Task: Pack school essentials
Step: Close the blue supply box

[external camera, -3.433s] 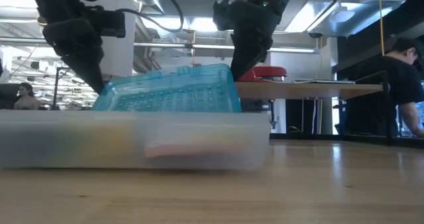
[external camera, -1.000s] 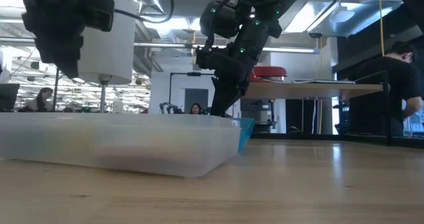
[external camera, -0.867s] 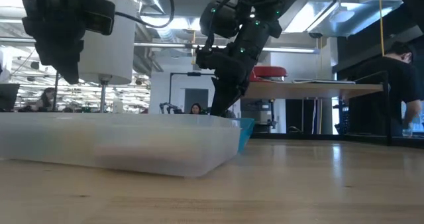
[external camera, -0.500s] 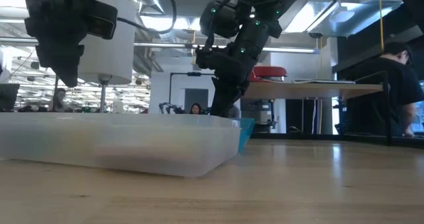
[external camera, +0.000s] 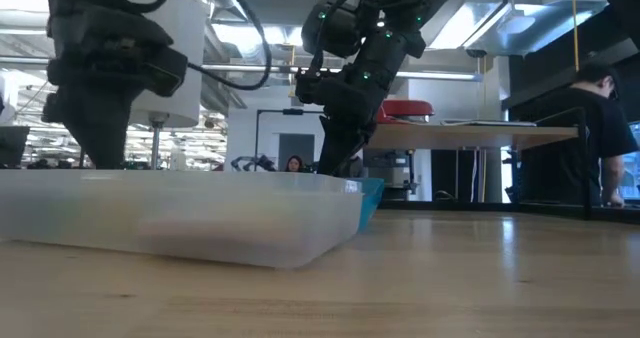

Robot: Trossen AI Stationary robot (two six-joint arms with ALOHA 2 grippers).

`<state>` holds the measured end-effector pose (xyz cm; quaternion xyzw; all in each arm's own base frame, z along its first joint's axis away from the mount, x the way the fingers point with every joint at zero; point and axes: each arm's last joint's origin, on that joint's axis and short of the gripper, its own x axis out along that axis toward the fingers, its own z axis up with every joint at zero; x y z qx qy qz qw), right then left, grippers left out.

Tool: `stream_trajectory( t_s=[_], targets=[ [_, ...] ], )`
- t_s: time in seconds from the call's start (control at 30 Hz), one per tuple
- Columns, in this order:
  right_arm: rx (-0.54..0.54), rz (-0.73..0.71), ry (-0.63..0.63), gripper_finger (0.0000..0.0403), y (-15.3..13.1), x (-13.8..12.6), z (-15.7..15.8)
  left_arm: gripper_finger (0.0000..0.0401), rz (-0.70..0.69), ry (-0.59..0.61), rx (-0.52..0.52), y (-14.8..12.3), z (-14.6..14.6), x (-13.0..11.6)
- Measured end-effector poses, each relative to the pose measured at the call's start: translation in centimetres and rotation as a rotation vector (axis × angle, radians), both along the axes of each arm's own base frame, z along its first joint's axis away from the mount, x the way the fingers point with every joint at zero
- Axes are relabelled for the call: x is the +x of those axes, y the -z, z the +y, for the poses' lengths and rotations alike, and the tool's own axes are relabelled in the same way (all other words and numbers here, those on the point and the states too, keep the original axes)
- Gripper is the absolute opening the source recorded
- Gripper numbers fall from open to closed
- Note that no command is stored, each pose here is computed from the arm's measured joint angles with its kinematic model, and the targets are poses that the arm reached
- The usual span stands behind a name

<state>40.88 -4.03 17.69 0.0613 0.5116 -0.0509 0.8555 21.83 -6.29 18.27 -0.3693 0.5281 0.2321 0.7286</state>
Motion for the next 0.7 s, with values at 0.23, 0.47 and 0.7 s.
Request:
stream_trajectory(
  t_s=[0.23, 0.47, 0.7],
  targets=[
    [0.001, -0.001, -0.004, 0.0004, 0.0, 0.0, 0.0, 0.0095, -0.014, 0.023, 0.01, 0.8, -0.2, 0.9],
    [-0.006, 0.0, -0.023, 0.0004, 0.0, 0.0, 0.0, 0.0094, 0.017, 0.019, 0.032, 1.8, -0.3, 1.2],
    [-0.004, 0.0, -0.026, 0.0004, 0.0, 0.0, 0.0, 0.0094, 0.026, 0.02, 0.048, 2.3, -0.4, 1.6]
  ],
)
